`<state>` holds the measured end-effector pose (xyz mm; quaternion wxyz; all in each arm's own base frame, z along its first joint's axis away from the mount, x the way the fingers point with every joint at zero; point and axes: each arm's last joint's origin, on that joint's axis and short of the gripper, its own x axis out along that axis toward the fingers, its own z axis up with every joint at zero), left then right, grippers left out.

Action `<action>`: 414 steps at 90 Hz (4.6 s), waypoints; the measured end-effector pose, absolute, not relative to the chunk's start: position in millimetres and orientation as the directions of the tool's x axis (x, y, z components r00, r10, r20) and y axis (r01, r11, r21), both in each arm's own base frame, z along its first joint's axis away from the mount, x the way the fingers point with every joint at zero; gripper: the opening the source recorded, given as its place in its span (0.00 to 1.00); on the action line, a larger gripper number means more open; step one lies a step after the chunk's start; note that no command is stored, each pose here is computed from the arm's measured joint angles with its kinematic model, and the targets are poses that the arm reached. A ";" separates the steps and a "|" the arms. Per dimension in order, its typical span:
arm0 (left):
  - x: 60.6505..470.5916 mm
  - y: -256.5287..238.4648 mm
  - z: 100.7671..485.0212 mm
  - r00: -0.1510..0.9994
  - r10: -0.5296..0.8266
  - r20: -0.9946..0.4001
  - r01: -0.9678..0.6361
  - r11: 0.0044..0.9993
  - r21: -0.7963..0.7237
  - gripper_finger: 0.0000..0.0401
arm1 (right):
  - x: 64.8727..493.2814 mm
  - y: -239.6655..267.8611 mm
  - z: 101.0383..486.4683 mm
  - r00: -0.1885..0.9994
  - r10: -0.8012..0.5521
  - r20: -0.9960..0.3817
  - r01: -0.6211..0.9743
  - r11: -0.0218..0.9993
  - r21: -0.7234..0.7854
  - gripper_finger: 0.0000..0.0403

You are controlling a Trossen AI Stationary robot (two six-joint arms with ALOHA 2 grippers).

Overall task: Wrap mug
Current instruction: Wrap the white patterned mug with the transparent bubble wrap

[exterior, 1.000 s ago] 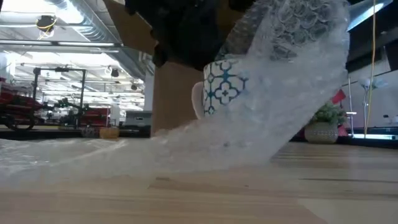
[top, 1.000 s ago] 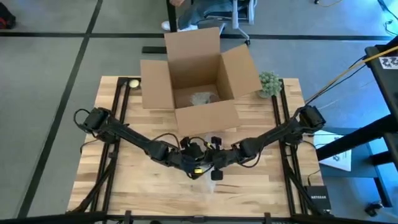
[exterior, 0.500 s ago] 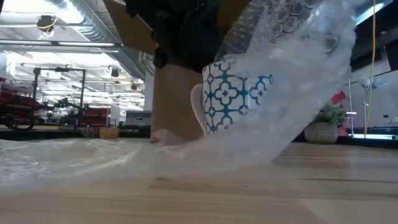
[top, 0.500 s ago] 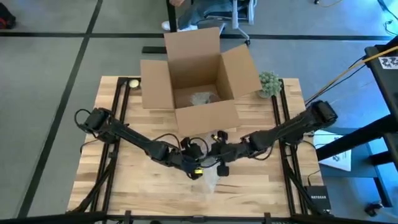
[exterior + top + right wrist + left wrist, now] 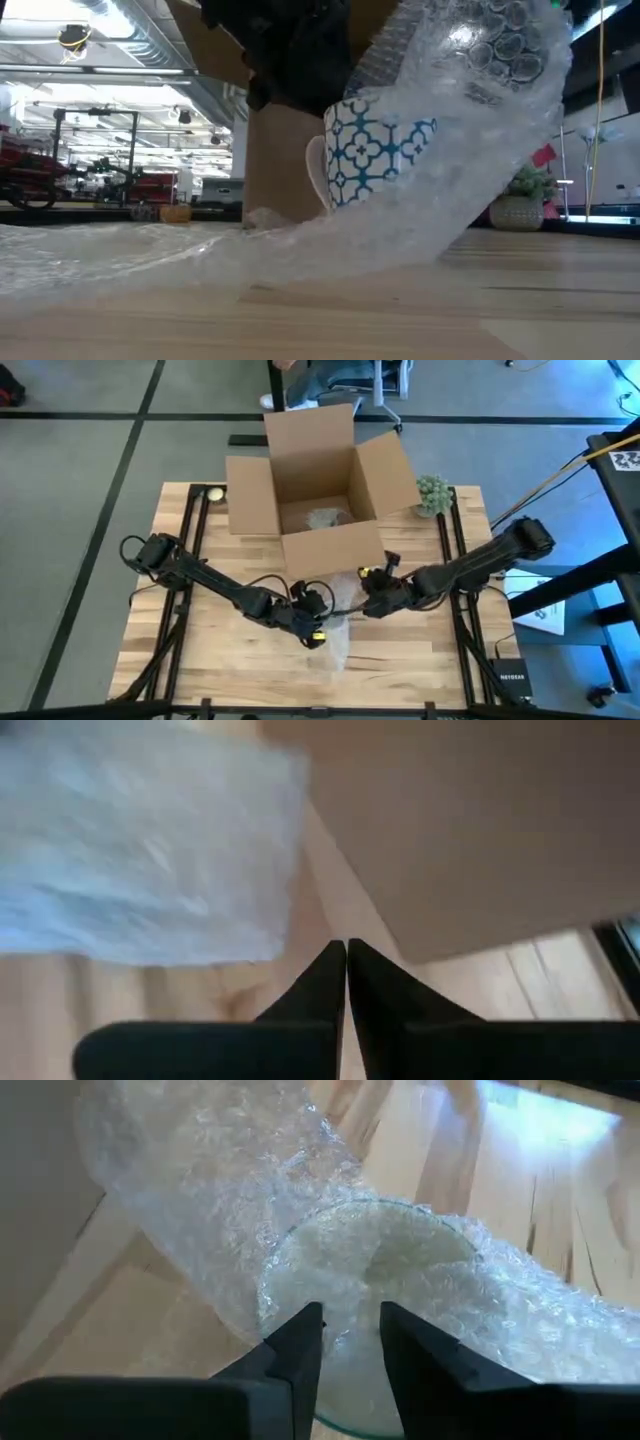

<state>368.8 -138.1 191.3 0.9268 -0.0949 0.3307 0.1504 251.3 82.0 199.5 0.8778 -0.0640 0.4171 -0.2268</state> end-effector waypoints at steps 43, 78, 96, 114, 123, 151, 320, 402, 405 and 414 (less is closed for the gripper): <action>370.4 -139.0 192.4 0.751 0.205 -0.627 -0.333 0.938 -0.092 0.22 | 285.8 98.8 181.6 0.843 -0.182 -0.506 0.206 0.978 -0.008 0.00; 371.1 -139.9 193.3 0.759 0.198 -0.620 -0.327 0.940 -0.100 0.22 | 303.9 120.9 183.7 0.894 0.104 -0.436 -0.052 0.990 0.129 0.00; 371.2 -140.8 193.5 0.762 0.188 -0.620 -0.320 0.941 -0.107 0.22 | 304.9 136.3 202.8 0.853 0.132 -0.504 -0.129 0.991 0.042 0.00; 370.5 -142.4 193.5 0.762 0.188 -0.619 -0.318 0.942 -0.105 0.22 | 301.7 138.4 227.7 0.752 0.000 -0.659 -0.070 0.994 -0.080 0.00; 370.6 -142.4 193.5 0.762 0.188 -0.619 -0.318 0.942 -0.106 0.22 | 299.6 140.5 238.9 0.713 -0.025 -0.701 -0.053 0.995 -0.090 0.00; 371.0 -142.2 193.9 0.766 0.187 -0.615 -0.318 0.942 -0.110 0.22 | 312.4 149.4 223.8 0.746 -0.009 -0.666 -0.045 0.997 -0.064 0.00; 367.0 -137.1 193.8 0.738 0.199 -0.645 -0.326 0.942 -0.083 0.22 | 338.5 151.9 249.5 0.642 -0.104 -0.760 -0.041 0.985 -0.169 0.00; 374.6 -141.6 186.6 0.767 0.206 -0.608 -0.358 0.923 -0.139 0.22 | 329.8 142.9 192.9 0.652 -0.022 -0.758 0.010 1.000 -0.020 0.00; 374.5 -141.6 187.2 0.768 0.205 -0.607 -0.355 0.925 -0.137 0.22 | 329.9 142.9 193.0 0.652 -0.022 -0.758 0.010 1.000 -0.020 0.00; 373.7 -141.4 189.3 0.770 0.201 -0.605 -0.348 0.928 -0.134 0.22 | 329.4 142.7 194.0 0.653 -0.021 -0.757 0.010 1.000 -0.019 0.00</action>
